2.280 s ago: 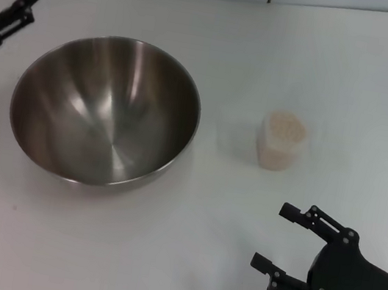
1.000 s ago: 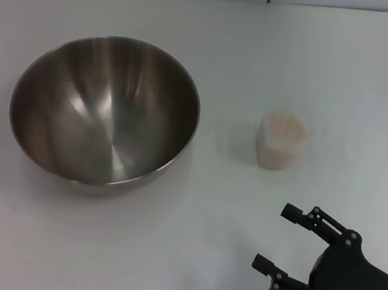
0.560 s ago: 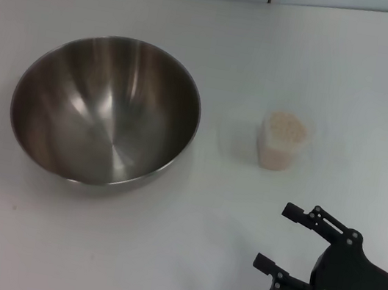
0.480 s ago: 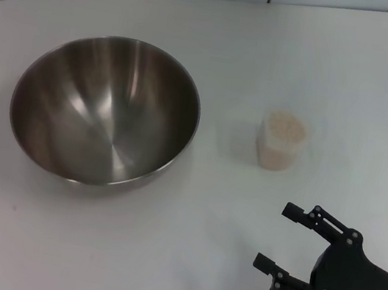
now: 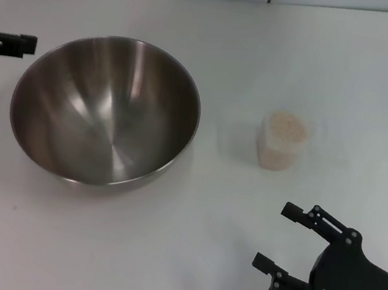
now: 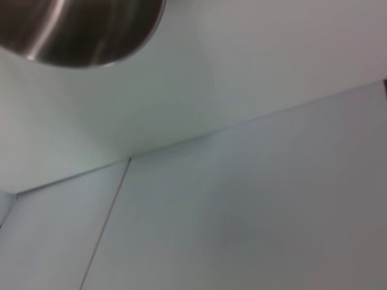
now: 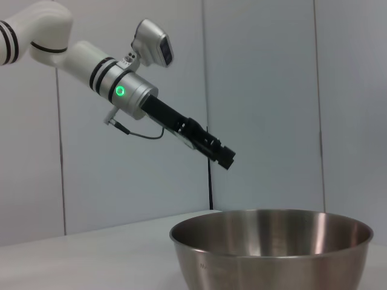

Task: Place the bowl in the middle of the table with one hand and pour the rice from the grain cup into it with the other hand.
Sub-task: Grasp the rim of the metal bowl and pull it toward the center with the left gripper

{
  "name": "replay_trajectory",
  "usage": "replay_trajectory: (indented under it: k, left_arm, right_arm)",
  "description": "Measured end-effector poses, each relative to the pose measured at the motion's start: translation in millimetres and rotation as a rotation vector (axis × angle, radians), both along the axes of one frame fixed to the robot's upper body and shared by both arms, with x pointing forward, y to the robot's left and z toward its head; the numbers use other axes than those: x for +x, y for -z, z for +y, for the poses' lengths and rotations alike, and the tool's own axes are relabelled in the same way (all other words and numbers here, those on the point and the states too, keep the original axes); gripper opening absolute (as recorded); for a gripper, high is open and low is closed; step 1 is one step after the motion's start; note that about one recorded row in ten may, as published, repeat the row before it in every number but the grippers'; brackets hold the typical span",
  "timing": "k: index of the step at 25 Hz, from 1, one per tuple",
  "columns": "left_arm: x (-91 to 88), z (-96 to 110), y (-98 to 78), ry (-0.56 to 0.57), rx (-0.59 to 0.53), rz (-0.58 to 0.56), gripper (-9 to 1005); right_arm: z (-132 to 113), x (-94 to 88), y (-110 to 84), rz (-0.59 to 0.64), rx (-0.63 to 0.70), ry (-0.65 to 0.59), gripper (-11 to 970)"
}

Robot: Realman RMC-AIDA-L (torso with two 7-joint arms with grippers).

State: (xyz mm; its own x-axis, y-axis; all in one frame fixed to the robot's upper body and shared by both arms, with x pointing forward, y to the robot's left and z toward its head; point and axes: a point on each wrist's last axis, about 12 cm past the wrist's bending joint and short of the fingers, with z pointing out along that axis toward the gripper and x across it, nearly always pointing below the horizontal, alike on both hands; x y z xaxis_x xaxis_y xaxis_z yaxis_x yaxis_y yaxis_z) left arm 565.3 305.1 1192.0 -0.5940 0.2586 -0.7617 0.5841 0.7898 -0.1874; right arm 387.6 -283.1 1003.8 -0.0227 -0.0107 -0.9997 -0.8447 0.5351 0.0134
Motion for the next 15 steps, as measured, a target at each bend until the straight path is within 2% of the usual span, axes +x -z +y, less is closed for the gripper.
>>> replay_trajectory:
  k: [6,15]
  left_arm:
    - [8.7,-6,16.7,0.011,-0.008,0.064,815]
    - [22.0,-18,36.2,0.021,0.094,0.126,812]
  right_arm:
    - [0,0.7,-0.2,-0.002,-0.001,-0.001,815]
    - [0,0.2,-0.1,-0.001,0.000,-0.001,815]
